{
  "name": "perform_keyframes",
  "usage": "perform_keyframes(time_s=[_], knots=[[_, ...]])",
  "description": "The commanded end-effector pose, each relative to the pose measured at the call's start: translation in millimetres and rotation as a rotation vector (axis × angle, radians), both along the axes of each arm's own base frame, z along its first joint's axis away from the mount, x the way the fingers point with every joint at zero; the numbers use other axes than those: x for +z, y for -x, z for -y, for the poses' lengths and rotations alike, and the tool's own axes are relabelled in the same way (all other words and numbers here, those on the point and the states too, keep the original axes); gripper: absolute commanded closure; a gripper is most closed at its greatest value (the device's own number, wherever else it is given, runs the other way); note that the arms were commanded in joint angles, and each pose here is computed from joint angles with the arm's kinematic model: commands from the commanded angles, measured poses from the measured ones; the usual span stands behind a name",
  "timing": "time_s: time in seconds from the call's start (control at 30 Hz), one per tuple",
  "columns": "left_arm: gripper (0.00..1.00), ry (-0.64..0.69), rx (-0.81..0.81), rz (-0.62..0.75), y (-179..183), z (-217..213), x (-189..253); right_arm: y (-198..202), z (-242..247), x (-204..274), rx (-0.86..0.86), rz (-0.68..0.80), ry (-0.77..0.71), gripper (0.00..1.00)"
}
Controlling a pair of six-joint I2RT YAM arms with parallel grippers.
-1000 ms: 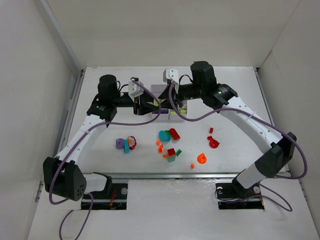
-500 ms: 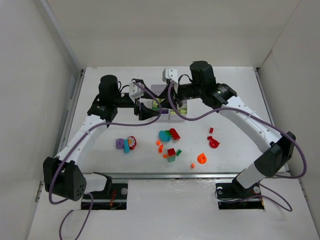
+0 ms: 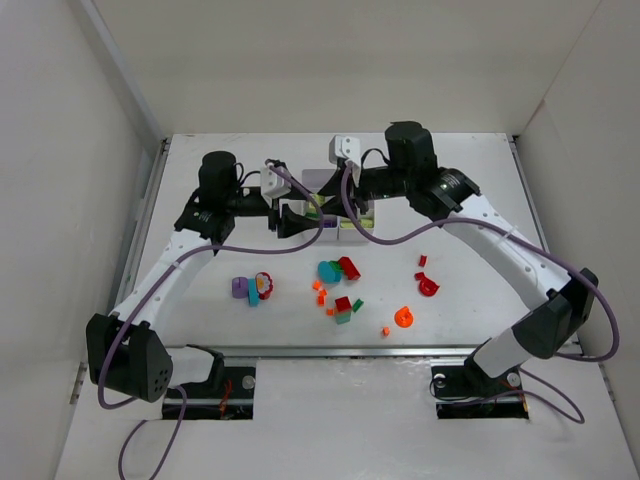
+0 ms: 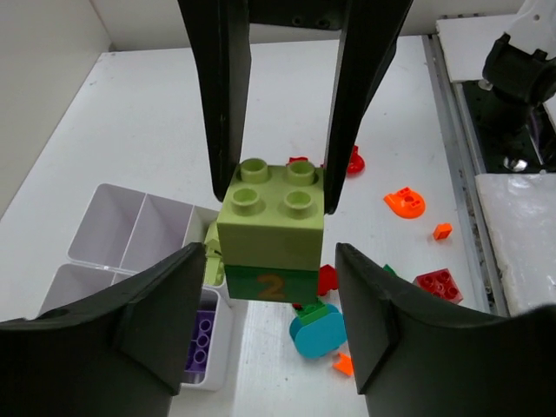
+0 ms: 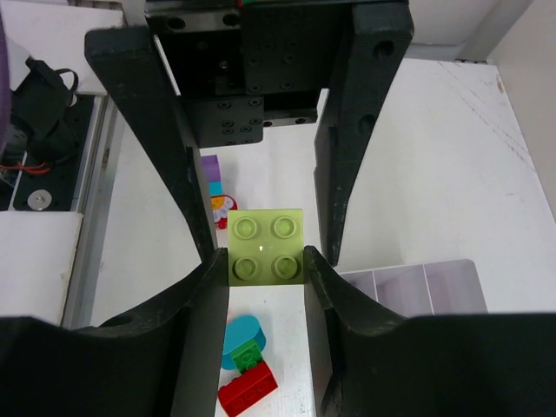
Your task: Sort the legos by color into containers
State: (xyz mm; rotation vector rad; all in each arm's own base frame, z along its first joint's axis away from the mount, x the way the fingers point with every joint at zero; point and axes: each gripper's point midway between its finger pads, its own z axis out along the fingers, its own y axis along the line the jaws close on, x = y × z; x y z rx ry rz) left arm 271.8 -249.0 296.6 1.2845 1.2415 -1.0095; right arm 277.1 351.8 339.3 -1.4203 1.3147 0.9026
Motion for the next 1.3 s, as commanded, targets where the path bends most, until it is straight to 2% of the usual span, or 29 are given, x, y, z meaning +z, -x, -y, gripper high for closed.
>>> perform_keyframes(time_s=[0.0, 0.03, 0.07, 0.13, 0.17, 0.47, 0.6, 0.73, 0.83, 0.97, 1.0, 1.07, 1.27], knots=[[0.41, 0.005, -0.006, 0.057, 3.4, -0.4, 11.8, 10.7, 1.2, 31.3, 0.022, 0.093, -0.064, 1.00], [0.34, 0.002, -0.007, 0.059, 3.7, -0.7, 10.5, 10.7, 1.2, 27.4, 0.022, 0.086, -0.058, 1.00], [0.34, 0.002, -0.007, 0.059, 3.7, -0.7, 10.5, 10.7, 1.2, 27.4, 0.022, 0.085, -0.058, 1.00], [0.34, 0.002, -0.007, 0.059, 3.7, -0.7, 10.5, 10.7, 1.2, 27.4, 0.022, 0.085, -0.058, 1.00], [0.39, 0.002, -0.007, 0.059, 3.7, -0.7, 10.5, 10.7, 1.2, 27.4, 0.022, 0.085, -0.058, 1.00], [0.37, 0.032, -0.039, 0.024, 10.5, 1.9, 18.4, 7.6, 2.0, 26.8, 0.005, 0.089, -0.053, 1.00], [0.41, 0.039, -0.058, 0.031, 13.3, 2.5, 20.3, 7.6, 2.0, 26.8, 0.005, 0.089, -0.053, 1.00], [0.41, 0.051, -0.068, 0.038, 14.3, 3.3, 27.2, 5.8, 0.6, 23.1, 0.005, 0.082, -0.048, 1.00], [0.51, 0.052, -0.067, 0.029, 14.7, 3.3, 27.2, 5.9, 0.7, 19.1, 0.005, 0.075, -0.042, 1.00], [0.75, 0.061, -0.065, 0.024, 14.4, 3.9, 30.7, 7.1, -0.3, 21.1, 0.012, 0.071, -0.051, 1.00], [0.88, 0.060, -0.055, 0.014, 13.3, 3.7, 30.4, 7.1, -0.3, 21.1, 0.012, 0.071, -0.051, 1.00], [1.00, 0.059, -0.042, 0.002, 11.7, 3.5, 30.1, 7.1, -0.3, 21.1, 0.012, 0.071, -0.051, 1.00], [1.00, 0.015, 0.051, -0.067, 0.7, -0.9, 6.8, -13.1, 7.5, 24.7, -0.112, 0.077, -0.069, 1.00]])
